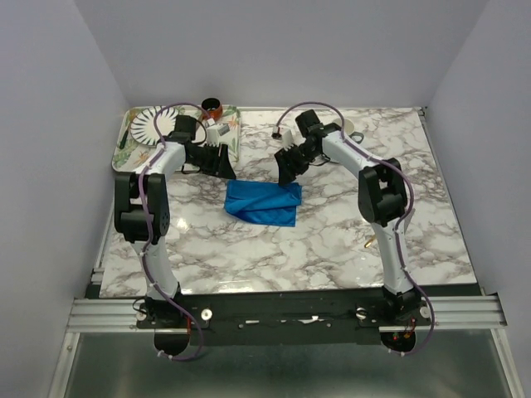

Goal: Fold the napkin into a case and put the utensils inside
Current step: Pick up the 2/3-rectangle-folded napkin from the center of the board.

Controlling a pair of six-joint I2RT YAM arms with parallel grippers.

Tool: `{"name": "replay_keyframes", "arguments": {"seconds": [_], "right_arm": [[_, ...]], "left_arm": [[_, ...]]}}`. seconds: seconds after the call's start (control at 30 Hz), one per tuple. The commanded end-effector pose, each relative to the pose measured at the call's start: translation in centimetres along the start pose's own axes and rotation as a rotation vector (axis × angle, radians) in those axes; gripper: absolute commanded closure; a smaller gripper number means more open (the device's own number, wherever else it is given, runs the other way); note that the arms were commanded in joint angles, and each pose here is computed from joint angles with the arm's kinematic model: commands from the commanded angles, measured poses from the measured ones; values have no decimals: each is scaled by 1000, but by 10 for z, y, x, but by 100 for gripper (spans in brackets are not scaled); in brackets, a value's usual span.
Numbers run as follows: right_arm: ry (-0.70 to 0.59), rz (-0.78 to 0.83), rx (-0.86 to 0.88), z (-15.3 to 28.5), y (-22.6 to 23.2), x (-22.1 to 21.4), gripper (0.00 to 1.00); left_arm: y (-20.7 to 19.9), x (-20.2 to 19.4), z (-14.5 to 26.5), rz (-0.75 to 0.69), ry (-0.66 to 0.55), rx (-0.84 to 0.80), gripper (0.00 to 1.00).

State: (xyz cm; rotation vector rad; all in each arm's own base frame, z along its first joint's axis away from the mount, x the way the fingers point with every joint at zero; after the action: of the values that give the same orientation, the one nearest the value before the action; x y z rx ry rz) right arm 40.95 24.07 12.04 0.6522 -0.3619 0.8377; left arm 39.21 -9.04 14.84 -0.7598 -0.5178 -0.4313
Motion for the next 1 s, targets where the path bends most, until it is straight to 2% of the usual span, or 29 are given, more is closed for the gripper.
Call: {"name": "replay_keyframes", "arguments": {"seconds": [0.0, 0.2, 0.4, 0.47, 0.7, 0.73, 0.97], "right_arm": [[25, 13, 37, -24, 5, 8, 36], [10, 12, 13, -33, 2, 16, 41], [50, 25, 6, -45, 0, 8, 44], [79, 34, 18, -51, 4, 4, 48], [131, 34, 44, -60, 13, -8, 56], [136, 39, 52, -61, 15, -9, 56], [173, 53, 101, -66, 37, -21, 63]], "left_arm": [[-7, -1, 13, -10, -28, -23, 51], [-4, -6, 22, 3, -29, -23, 51], [-4, -11, 25, -32, -28, -63, 51], [-14, -10, 32, -109, -53, -88, 51], [-60, -40, 47, -634, -41, -63, 51], [-74, -53, 43, -732, -13, -75, 51], [-128, -101, -3, -1019, 42, -109, 54]]}}
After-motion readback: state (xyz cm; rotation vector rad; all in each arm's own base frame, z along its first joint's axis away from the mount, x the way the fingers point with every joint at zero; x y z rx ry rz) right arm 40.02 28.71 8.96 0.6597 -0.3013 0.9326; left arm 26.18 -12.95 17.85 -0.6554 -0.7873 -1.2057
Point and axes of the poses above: each gripper's point midway between its finger pads, its own z axis back along the fingers, its own y axis along the line the jaws close on, x = y × z, the point moved 8 cm from there along z, back along the fingers
